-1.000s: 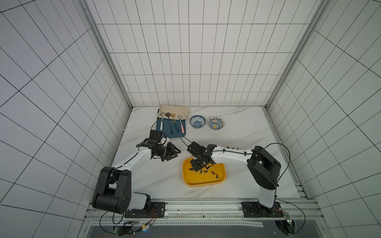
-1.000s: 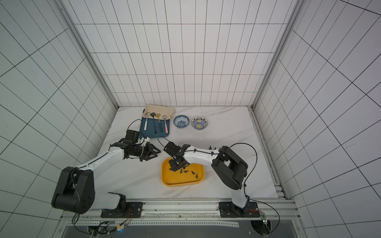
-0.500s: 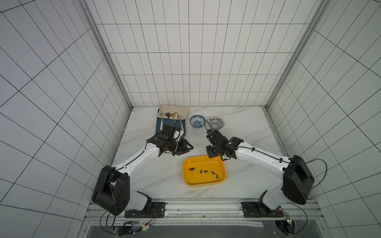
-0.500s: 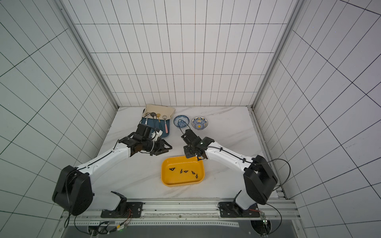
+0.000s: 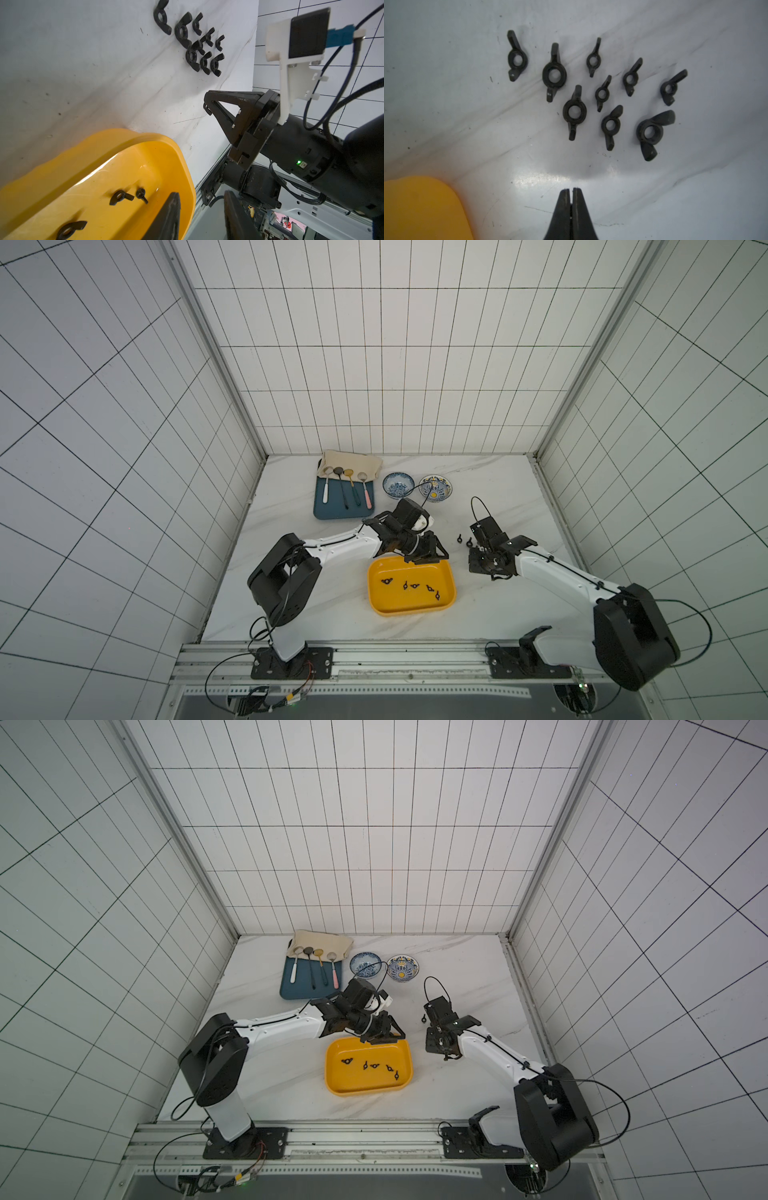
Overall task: Take out the wing nut from the storage box
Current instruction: Place the wing nut at the center of the board.
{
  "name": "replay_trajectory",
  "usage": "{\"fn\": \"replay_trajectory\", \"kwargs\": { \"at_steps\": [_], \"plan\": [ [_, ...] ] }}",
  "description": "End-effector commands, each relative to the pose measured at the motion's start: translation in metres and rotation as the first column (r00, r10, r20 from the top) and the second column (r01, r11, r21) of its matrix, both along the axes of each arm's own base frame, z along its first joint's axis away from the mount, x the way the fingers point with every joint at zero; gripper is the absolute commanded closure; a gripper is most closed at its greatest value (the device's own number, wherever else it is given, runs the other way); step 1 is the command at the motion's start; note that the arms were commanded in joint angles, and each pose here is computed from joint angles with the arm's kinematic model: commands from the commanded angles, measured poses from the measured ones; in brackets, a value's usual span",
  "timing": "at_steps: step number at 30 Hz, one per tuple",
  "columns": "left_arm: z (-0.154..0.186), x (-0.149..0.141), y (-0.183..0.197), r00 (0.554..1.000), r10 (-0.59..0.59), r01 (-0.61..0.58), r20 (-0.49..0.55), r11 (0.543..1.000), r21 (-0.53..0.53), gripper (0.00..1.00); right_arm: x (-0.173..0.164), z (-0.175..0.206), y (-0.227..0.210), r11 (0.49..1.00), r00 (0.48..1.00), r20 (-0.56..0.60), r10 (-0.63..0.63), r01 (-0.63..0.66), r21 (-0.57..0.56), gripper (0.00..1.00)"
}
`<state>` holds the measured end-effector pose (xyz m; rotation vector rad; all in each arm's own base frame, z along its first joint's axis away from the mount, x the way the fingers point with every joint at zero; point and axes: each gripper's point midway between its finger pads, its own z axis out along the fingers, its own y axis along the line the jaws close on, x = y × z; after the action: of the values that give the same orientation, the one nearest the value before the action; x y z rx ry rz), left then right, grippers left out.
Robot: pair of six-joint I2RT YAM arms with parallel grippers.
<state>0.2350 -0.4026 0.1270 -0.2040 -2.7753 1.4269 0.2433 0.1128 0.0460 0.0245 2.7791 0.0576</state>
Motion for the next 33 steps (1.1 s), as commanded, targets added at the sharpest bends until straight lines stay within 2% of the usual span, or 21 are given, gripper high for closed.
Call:
{"fn": "replay_trajectory", "kwargs": {
  "at_steps": [1, 8, 15, 22, 28, 33],
  "plan": [
    [0.023, 0.013, -0.018, 0.999, 0.004, -0.001, 0.044, 0.997, -0.080, 0.62, 0.002, -0.007, -0.005, 0.999, 0.999, 0.006, -0.051, 0.051, 0.017, 1.00],
    [0.020, 0.012, -0.019, 0.998, -0.023, 0.026, 0.050, 0.998, -0.058, 0.62, 0.007, -0.021, -0.021, 0.991, 0.991, -0.036, -0.132, 0.132, 0.003, 1.00],
    [0.013, 0.007, -0.012, 0.999, -0.028, 0.029, 0.045, 0.999, -0.039, 0.62, 0.008, -0.027, -0.021, 0.991, 0.988, -0.072, -0.137, 0.137, -0.006, 0.98],
    [0.010, 0.005, -0.012, 0.999, -0.030, 0.032, 0.036, 0.999, -0.036, 0.61, 0.002, -0.033, -0.018, 0.992, 0.985, -0.117, -0.128, 0.129, 0.002, 0.92],
    [0.010, 0.005, -0.011, 0.999, -0.033, 0.034, 0.029, 0.999, -0.036, 0.61, 0.003, -0.018, -0.019, 0.991, 0.987, -0.088, -0.134, 0.136, 0.013, 0.83],
    [0.017, 0.008, -0.007, 0.999, -0.025, 0.027, 0.043, 0.999, -0.039, 0.60, 0.005, 0.006, -0.021, 0.991, 0.990, -0.041, -0.134, 0.135, 0.024, 0.80]
  ]
}}
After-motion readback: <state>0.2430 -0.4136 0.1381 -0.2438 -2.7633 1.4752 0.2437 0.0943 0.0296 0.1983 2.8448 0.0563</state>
